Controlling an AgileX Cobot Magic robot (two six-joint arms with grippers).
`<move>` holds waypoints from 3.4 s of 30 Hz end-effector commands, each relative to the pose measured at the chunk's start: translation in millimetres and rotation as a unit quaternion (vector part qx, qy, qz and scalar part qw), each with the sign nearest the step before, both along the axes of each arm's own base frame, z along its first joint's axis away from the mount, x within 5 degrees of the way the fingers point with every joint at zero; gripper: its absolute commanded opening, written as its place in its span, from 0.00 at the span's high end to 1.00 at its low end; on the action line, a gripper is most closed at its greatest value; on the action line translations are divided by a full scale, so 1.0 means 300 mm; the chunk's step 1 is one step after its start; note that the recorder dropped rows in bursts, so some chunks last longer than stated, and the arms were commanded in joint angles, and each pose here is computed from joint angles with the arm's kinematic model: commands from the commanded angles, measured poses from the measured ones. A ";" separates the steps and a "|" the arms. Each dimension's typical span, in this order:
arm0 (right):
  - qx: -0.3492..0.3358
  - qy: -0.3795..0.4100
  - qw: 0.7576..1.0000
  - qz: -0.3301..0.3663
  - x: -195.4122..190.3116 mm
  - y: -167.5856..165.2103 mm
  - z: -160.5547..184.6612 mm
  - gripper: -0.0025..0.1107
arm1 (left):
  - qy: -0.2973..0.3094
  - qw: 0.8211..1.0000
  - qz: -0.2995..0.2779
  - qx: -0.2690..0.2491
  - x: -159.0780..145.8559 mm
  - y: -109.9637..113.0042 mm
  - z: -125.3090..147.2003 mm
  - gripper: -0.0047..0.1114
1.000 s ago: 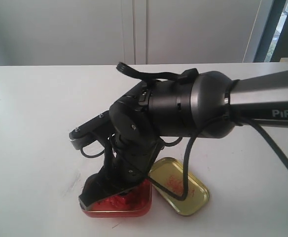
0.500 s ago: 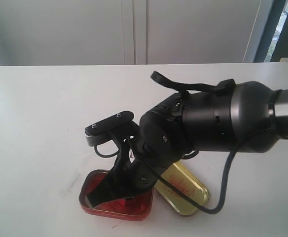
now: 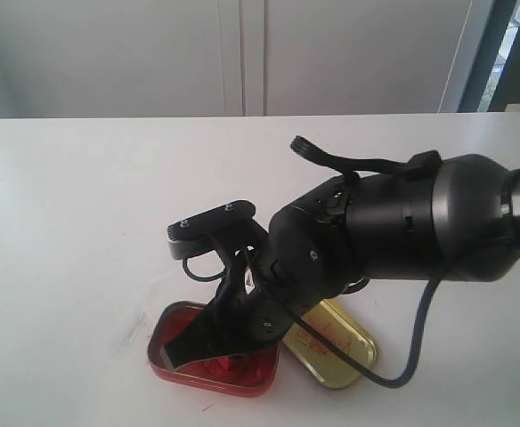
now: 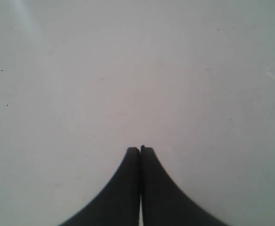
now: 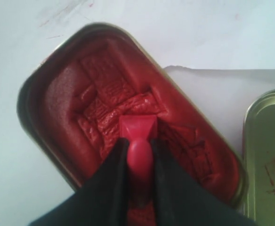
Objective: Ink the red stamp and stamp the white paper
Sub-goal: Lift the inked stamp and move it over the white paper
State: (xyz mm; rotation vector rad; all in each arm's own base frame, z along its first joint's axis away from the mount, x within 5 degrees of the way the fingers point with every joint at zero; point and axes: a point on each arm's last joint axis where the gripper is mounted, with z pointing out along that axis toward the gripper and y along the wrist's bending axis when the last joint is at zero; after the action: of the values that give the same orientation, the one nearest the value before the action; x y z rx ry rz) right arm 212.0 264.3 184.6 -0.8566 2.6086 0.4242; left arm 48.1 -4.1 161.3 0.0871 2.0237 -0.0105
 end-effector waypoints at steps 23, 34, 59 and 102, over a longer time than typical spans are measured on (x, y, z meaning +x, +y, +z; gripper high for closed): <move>0.032 0.000 0.999 -0.026 0.003 -0.046 0.012 0.98 | 0.007 1.000 0.000 -0.002 -0.002 0.000 -0.013 0.96; 0.059 0.004 0.997 -0.042 -0.001 -0.048 -0.007 0.98 | 0.007 1.000 0.000 -0.002 -0.002 0.000 -0.013 0.96; 0.048 0.011 0.998 -0.036 -0.006 -0.052 -0.011 0.98 | 0.007 1.000 0.000 -0.002 -0.002 0.000 -0.013 0.96; -0.051 -0.025 0.998 0.015 0.272 -0.072 0.249 0.98 | 0.007 1.000 0.000 -0.002 -0.002 0.000 -0.013 0.96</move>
State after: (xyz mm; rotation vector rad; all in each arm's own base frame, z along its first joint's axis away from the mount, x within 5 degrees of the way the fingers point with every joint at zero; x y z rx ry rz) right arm 284.8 238.8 259.9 -0.9013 2.6008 0.2954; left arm 48.1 -4.1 161.3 0.0871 2.0237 -0.0105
